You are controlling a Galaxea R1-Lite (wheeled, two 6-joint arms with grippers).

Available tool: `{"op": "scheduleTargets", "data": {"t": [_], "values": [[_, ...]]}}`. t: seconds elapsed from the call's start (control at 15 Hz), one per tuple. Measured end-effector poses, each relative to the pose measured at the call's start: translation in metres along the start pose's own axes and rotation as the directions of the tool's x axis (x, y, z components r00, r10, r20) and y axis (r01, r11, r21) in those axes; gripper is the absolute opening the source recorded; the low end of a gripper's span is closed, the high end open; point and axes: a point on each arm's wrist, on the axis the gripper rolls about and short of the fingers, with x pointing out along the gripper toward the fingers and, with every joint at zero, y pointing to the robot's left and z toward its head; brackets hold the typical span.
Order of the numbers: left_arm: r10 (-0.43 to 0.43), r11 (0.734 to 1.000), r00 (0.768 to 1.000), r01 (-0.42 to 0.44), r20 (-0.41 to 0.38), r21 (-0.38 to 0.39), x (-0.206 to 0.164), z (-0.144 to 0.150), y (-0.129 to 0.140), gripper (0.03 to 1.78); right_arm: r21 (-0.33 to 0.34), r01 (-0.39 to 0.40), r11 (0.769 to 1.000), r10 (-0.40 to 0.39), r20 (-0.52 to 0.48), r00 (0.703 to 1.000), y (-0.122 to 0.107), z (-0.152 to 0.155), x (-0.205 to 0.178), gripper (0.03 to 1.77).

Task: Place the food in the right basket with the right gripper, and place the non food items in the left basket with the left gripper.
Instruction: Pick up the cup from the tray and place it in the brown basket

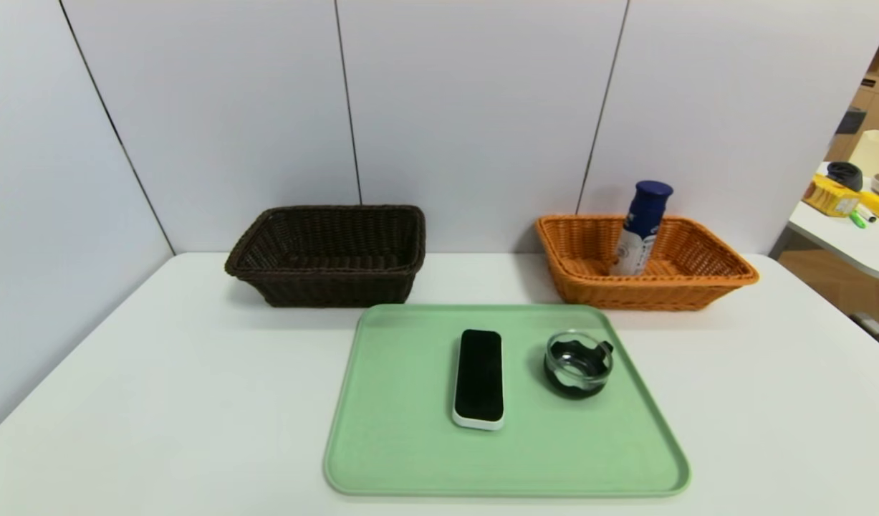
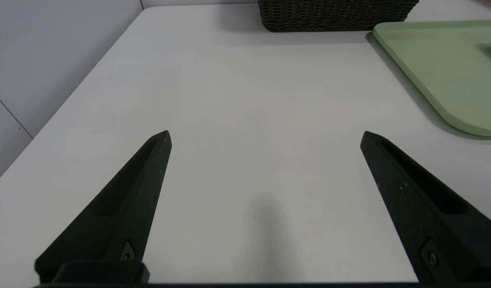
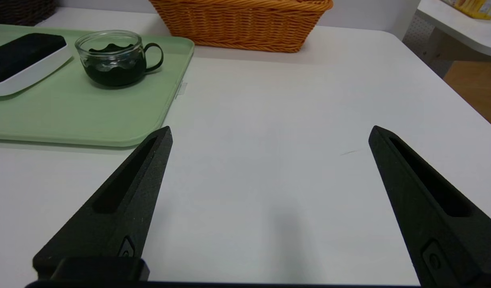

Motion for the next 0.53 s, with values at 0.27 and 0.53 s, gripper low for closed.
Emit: {"op": "scheduleTargets", "data": {"t": [0.27, 0.53], "values": [[0.0, 1.0, 1.0, 0.0, 0.0, 0.0, 0.0, 0.0, 0.0, 1.69, 0.004, -0.004, 1.0, 0.004, 0.001, 1.0, 0.0001, 0.0001, 0.0, 1.69], [0.0, 1.0, 1.0, 0.0, 0.0, 0.0, 0.0, 0.0, 0.0, 1.69, 0.001, -0.006, 1.0, 0.006, 0.0, 1.0, 0.0001, -0.0001, 0.0, 1.69]]}}
